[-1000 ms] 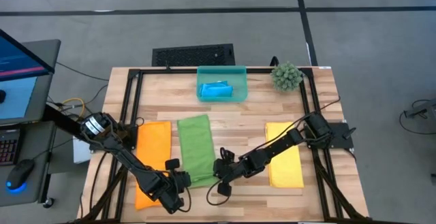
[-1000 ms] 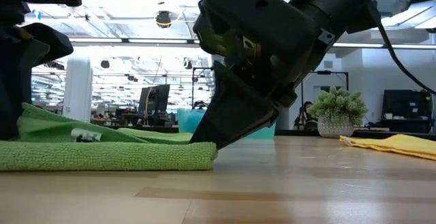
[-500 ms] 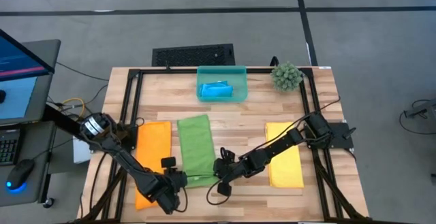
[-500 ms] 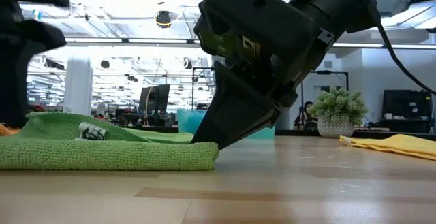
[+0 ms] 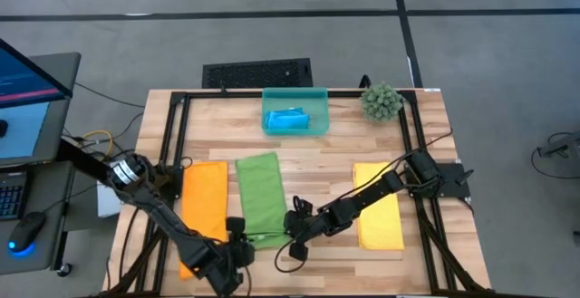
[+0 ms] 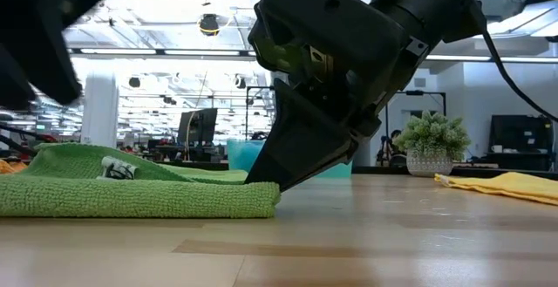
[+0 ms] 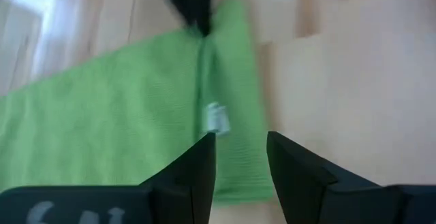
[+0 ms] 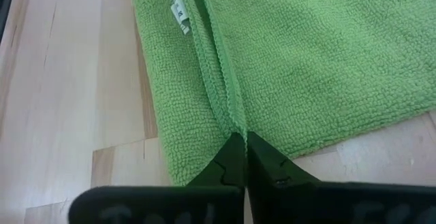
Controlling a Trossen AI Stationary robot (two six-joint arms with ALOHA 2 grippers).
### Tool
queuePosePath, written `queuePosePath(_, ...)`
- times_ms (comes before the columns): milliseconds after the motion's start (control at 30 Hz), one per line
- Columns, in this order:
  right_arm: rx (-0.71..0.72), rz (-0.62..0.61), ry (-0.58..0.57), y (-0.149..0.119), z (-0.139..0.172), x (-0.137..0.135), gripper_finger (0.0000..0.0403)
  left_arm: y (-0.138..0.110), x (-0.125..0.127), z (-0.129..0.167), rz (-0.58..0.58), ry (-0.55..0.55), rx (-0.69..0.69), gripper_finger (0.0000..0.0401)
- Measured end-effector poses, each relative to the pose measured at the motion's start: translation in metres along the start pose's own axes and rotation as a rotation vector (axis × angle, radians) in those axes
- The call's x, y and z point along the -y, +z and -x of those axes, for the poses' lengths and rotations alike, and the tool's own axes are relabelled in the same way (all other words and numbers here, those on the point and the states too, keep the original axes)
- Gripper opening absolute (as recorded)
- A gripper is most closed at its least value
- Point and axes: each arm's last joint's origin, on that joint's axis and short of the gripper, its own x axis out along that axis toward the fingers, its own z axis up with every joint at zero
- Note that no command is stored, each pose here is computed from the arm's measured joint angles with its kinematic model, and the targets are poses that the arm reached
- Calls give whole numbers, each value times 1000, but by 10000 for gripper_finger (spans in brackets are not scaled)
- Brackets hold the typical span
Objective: Roll microfiber towels into tight, uniform cylinder then place into a basket
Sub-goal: Roll the green towel
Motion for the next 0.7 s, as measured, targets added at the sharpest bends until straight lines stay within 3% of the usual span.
queuePosePath(133,-1,5,1,0,0,0,6,-9,-3,-18,14,42,-48,126)
queuePosePath(367,-1,6,1,0,0,0,20,-19,-7,-27,59,64,-64,126)
queuePosePath(700,-3,9,3,-1,0,0,12,-18,0,-13,17,140,30,126)
